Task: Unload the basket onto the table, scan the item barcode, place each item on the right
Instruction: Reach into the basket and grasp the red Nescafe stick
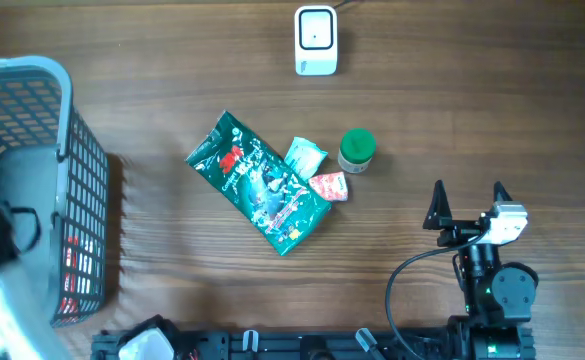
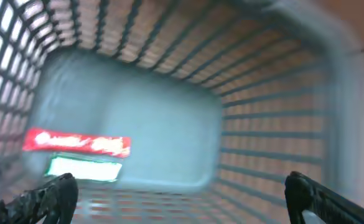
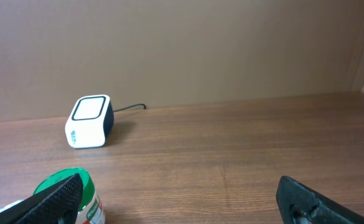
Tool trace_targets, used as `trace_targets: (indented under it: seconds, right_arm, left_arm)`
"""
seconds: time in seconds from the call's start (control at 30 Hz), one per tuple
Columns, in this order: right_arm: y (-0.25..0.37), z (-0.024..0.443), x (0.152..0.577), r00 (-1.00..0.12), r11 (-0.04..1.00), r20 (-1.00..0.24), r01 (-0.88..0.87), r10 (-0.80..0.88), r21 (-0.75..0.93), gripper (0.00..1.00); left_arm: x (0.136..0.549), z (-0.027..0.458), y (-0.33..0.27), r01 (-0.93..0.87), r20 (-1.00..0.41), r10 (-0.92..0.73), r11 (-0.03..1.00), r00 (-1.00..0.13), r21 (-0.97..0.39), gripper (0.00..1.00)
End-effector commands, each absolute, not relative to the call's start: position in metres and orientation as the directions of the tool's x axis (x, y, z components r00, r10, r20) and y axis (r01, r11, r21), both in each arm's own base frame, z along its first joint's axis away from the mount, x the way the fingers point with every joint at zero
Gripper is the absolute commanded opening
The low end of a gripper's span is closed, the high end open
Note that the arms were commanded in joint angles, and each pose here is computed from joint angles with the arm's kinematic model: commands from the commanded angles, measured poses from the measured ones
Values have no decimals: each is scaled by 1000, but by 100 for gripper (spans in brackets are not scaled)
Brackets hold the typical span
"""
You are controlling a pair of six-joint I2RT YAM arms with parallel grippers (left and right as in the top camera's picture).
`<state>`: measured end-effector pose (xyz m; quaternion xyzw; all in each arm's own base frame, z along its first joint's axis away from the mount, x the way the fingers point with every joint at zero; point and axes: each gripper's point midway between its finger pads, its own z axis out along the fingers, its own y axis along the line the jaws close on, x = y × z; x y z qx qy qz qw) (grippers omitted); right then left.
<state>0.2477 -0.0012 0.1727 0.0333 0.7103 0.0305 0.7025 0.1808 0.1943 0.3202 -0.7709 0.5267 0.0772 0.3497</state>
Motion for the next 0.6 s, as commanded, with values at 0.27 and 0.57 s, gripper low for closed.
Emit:
trace_targets:
  seconds: [0.27, 0.57]
  right_arm:
    - [-3, 175, 247, -1, 994, -994, 13, 107, 107, 100]
    - [-3, 175, 247, -1, 994, -994, 13, 107, 107, 100]
  left_arm:
    - [194, 106, 208, -955, 33, -996, -70, 83, 288, 100]
    - [172, 12, 195, -945, 16, -997, -71, 80, 318, 100]
